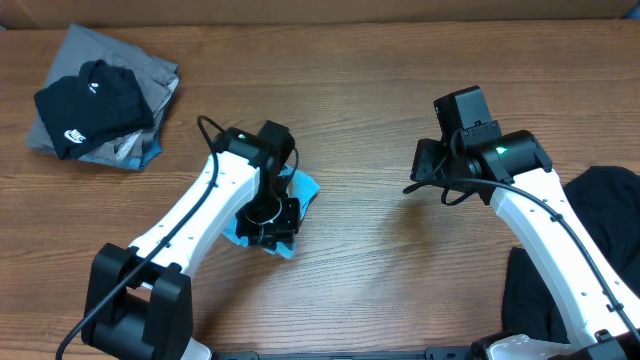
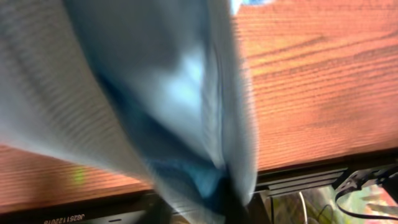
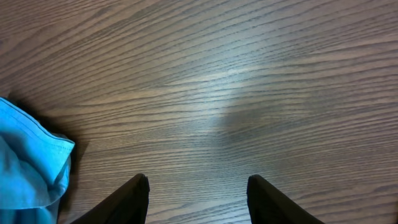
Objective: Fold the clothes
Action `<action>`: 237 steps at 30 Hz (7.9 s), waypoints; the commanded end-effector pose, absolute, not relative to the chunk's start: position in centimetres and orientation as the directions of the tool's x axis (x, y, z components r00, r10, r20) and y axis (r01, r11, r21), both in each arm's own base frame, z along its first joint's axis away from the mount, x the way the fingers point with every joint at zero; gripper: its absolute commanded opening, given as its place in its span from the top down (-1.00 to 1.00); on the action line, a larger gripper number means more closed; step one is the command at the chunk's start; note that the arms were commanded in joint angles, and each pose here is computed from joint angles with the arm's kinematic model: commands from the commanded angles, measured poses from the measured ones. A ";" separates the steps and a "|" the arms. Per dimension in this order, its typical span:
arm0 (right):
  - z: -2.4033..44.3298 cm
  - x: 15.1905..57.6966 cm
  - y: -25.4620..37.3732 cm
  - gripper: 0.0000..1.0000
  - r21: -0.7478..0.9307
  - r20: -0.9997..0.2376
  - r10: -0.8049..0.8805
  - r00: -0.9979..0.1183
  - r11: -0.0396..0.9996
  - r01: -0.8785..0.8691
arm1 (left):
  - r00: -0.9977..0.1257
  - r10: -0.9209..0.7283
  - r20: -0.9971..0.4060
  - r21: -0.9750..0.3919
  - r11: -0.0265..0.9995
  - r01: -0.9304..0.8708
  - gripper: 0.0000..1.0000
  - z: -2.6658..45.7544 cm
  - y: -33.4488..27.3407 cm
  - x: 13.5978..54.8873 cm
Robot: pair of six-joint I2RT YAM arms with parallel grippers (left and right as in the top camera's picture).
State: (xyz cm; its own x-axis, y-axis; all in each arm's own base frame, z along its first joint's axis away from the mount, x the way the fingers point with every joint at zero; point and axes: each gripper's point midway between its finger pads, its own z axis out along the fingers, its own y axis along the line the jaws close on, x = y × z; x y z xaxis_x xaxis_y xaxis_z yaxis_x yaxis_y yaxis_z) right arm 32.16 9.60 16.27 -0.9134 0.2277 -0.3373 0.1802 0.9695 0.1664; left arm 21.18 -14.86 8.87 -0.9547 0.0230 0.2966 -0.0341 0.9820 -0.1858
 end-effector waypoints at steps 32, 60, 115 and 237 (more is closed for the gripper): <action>8.1 32.2 34.0 -0.65 0.506 -0.382 -0.244 -0.891 0.751 -0.423 | -0.960 -0.263 0.098 -0.102 0.957 -0.273 0.31 0.0 -1.5 26.4; 8.8 34.3 25.7 -0.19 0.364 -0.320 -0.233 -0.918 0.865 -0.346 | -0.960 -0.263 0.095 -0.103 0.957 -0.272 0.25 0.0 -1.5 26.4; 7.3 30.7 32.6 0.47 0.566 -0.218 -0.273 -0.937 0.747 -0.350 | -0.915 -0.389 0.109 -0.283 0.870 -0.404 -1.00 4.8 -1.8 30.0; 40.4 19.6 11.2 -1.00 0.423 -0.845 0.229 -0.483 0.839 -0.342 | -0.543 0.174 -0.821 -0.014 0.946 0.324 -1.00 40.5 -4.6 17.8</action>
